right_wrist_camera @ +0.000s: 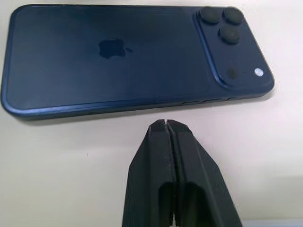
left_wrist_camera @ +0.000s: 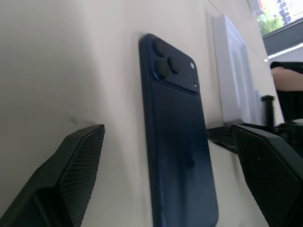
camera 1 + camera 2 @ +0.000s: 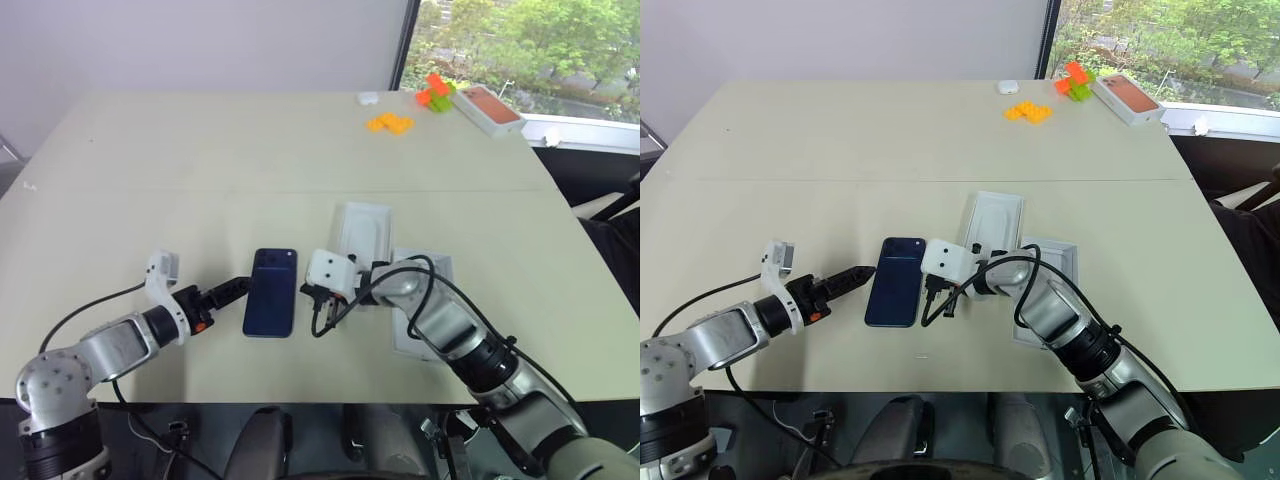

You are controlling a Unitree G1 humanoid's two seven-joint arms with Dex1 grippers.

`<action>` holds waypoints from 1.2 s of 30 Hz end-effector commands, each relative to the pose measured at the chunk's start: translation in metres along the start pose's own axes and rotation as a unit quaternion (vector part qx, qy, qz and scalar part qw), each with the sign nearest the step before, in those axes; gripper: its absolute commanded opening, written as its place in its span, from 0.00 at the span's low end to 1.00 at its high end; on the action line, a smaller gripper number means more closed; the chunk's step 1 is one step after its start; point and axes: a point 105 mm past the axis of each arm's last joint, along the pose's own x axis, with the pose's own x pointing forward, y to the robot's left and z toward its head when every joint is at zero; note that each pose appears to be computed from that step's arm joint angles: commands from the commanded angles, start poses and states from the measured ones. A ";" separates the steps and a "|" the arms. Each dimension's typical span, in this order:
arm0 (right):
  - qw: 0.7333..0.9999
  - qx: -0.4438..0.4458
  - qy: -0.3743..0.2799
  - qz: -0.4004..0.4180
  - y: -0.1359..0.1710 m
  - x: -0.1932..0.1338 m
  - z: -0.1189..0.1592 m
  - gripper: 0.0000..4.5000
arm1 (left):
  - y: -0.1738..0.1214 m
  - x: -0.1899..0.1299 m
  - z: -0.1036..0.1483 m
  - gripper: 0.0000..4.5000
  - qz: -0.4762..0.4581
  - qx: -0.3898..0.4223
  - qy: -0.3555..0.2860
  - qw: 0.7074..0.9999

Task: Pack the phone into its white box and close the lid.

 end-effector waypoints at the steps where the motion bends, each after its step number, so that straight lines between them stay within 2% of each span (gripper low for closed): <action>1: 1.000 -0.015 -0.017 -0.005 -0.004 0.000 0.012 0.01 | -0.004 0.011 -0.024 1.00 -0.010 -0.020 0.060 0.998; 9: 0.998 -0.030 -0.044 0.036 0.008 0.003 0.019 0.01 | -0.009 0.019 -0.021 1.00 -0.026 -0.062 0.066 0.996; 14: 0.997 -0.036 -0.053 0.044 0.010 0.007 0.019 0.01 | -0.002 0.023 -0.038 1.00 -0.006 -0.060 0.119 0.991; 23: 0.994 -0.062 -0.076 0.049 0.010 0.008 0.027 0.01 | -0.001 0.026 -0.036 1.00 0.016 -0.049 0.127 0.991; 28: 0.993 -0.064 -0.088 0.054 0.011 0.009 0.029 0.01 | -0.018 0.028 -0.041 1.00 -0.016 -0.035 0.147 0.988; 36: 0.995 -0.054 -0.073 0.047 0.008 0.016 0.024 0.01 | -0.024 0.026 -0.052 1.00 -0.030 -0.053 0.160 0.985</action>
